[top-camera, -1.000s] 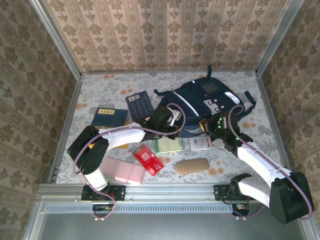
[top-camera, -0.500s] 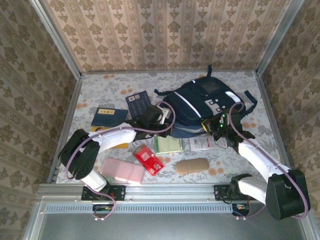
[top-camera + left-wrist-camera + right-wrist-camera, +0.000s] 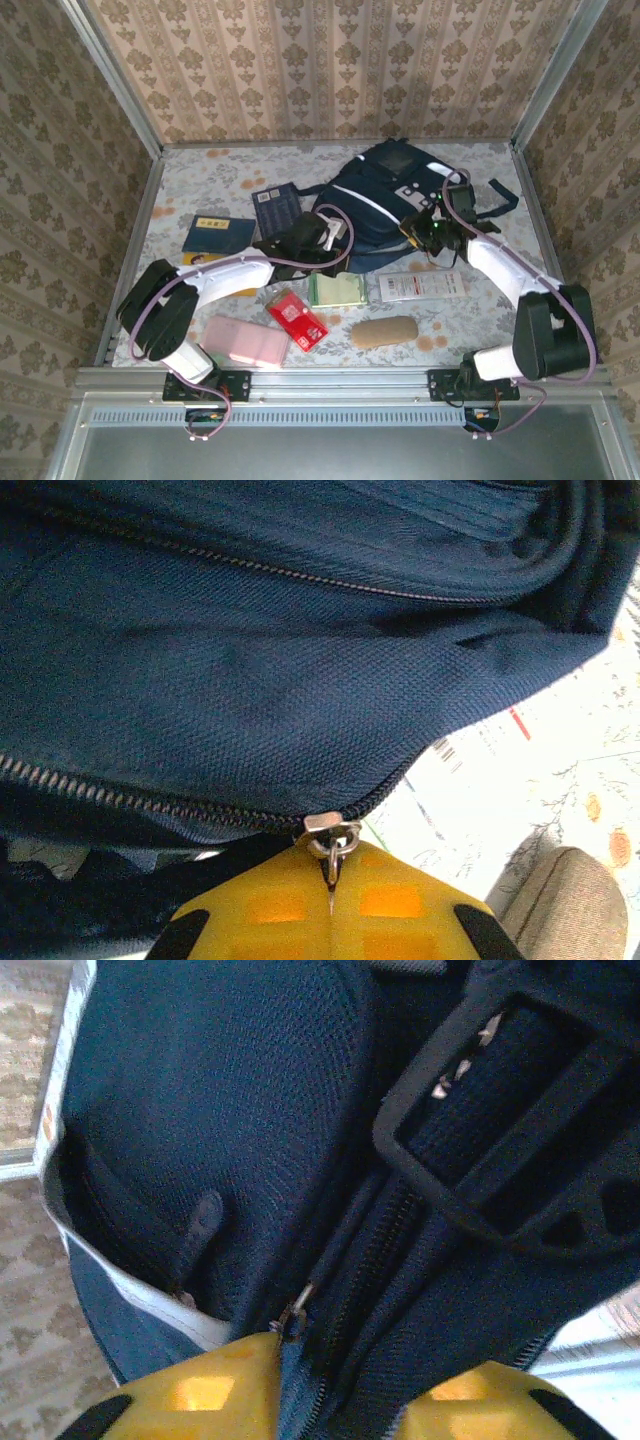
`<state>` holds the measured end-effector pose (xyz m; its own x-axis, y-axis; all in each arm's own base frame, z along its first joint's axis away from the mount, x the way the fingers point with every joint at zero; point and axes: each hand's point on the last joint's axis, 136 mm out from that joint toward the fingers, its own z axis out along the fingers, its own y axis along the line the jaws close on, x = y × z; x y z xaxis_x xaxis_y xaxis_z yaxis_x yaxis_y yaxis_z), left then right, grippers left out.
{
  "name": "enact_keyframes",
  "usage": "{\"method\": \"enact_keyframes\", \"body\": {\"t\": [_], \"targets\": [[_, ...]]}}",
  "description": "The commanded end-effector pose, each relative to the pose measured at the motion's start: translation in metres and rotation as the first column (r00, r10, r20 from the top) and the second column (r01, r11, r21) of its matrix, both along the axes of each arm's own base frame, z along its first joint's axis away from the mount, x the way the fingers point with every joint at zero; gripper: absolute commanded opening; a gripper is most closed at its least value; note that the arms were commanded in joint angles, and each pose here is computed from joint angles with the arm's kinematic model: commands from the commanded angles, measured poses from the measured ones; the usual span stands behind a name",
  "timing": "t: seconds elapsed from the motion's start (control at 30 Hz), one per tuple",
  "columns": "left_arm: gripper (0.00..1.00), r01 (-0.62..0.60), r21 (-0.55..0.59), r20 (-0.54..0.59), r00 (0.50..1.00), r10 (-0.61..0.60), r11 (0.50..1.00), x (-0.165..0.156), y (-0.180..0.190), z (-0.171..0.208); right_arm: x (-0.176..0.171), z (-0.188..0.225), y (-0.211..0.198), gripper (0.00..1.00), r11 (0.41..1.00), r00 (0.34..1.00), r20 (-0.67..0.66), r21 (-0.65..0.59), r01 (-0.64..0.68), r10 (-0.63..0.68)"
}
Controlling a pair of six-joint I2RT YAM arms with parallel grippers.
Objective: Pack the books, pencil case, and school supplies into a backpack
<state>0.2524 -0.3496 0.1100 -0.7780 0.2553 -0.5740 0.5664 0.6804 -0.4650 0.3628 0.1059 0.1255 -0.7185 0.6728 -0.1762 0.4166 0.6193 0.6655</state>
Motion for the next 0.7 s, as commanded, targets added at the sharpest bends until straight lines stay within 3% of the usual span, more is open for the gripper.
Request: {"method": "enact_keyframes", "body": {"t": [0.0,0.07,0.17,0.23,0.43,0.67], "targets": [[0.00,0.029,-0.056,-0.019,0.999,-0.030,0.998,0.002,-0.022,0.013,0.017,0.018,-0.011,0.45,0.993,0.999,0.030,-0.112,-0.020,0.024],[0.00,0.030,-0.073,-0.014,0.999,-0.031,0.997,0.008,-0.030,0.020,0.007,0.020,-0.021,0.52,0.987,1.000,-0.019,-0.159,0.018,-0.022],[0.00,0.033,-0.096,-0.006,0.999,-0.033,0.995,0.015,-0.040,0.028,-0.019,0.011,-0.033,0.53,0.979,0.992,-0.110,-0.200,0.044,-0.067],[0.00,0.036,-0.106,-0.005,0.999,-0.036,0.994,0.018,-0.045,0.031,-0.034,0.017,-0.035,0.54,0.980,0.991,-0.099,-0.186,0.065,-0.085],[0.00,0.046,-0.116,-0.011,0.999,-0.048,0.992,0.019,-0.053,0.033,-0.060,0.024,-0.003,0.56,0.994,0.993,-0.065,0.036,0.099,-0.096],[0.00,0.041,-0.111,-0.011,0.999,-0.042,0.993,0.015,-0.050,0.033,-0.059,0.029,0.051,0.65,0.955,0.988,-0.063,0.255,0.153,-0.142]]}}
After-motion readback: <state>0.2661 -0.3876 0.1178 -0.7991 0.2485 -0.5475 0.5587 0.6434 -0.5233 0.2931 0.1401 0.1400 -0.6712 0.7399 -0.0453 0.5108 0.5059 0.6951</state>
